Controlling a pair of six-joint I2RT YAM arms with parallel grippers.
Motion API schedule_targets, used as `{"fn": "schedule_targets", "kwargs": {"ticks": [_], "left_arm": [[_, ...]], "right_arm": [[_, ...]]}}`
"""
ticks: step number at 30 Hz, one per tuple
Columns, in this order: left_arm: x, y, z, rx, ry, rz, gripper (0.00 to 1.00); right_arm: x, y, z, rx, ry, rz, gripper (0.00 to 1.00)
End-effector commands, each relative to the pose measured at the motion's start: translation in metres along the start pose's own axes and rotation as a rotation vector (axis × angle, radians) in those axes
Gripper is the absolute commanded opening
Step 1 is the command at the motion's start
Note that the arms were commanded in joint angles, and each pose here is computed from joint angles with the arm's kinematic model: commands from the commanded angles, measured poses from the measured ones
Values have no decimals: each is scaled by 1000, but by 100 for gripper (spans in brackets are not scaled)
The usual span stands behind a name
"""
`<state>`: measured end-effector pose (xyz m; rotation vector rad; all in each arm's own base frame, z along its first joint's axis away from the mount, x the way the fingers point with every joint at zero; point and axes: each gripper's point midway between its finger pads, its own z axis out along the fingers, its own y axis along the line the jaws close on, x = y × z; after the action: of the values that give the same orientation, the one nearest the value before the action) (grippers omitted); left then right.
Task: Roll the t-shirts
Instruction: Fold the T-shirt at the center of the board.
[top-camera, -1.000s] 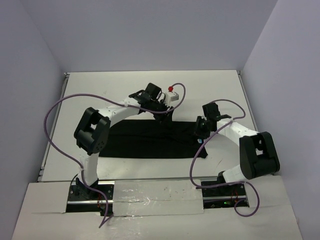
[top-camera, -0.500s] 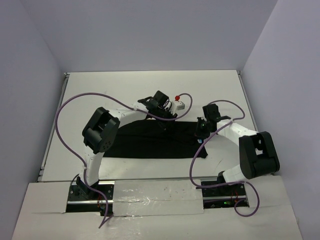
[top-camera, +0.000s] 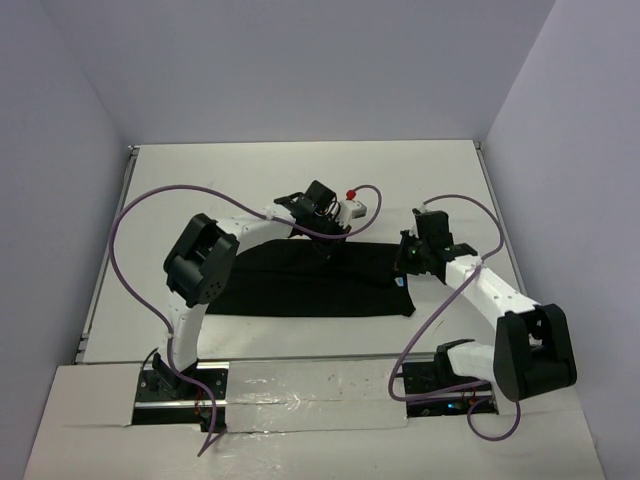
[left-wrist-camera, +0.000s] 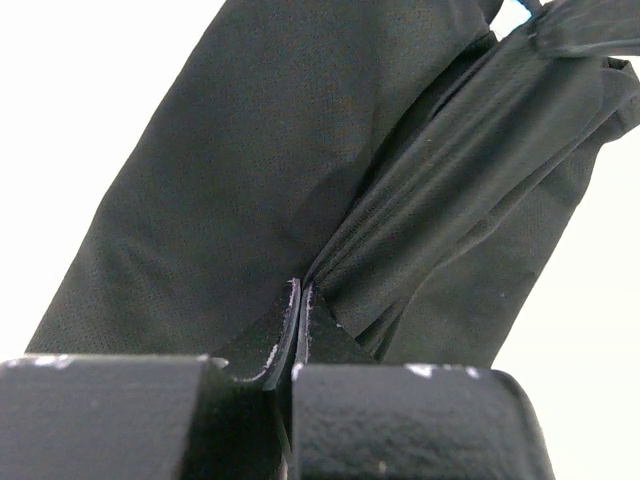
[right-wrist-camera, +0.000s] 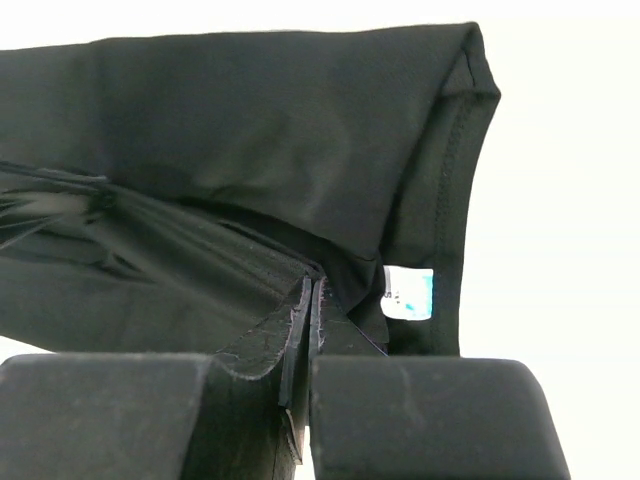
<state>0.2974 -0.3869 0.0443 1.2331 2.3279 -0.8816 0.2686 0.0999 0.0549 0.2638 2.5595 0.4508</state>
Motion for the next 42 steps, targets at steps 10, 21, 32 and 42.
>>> {"fn": "schedule_targets", "kwargs": {"ticks": [10,21,32,42], "left_arm": [[-31,3,-21,-55,-95,9,0],[-2,-26,-24,96,9,87,18],[1,-37,-38,144,22,185,36],[37,-60,-43,283,99,287,38]], "right_arm": [[-29,0,-2,-1,-112,-90,0],[27,12,-15,-122,76,-69,10],[55,17,-29,-144,207,-24,20],[77,33,-39,-190,337,-57,25]]}}
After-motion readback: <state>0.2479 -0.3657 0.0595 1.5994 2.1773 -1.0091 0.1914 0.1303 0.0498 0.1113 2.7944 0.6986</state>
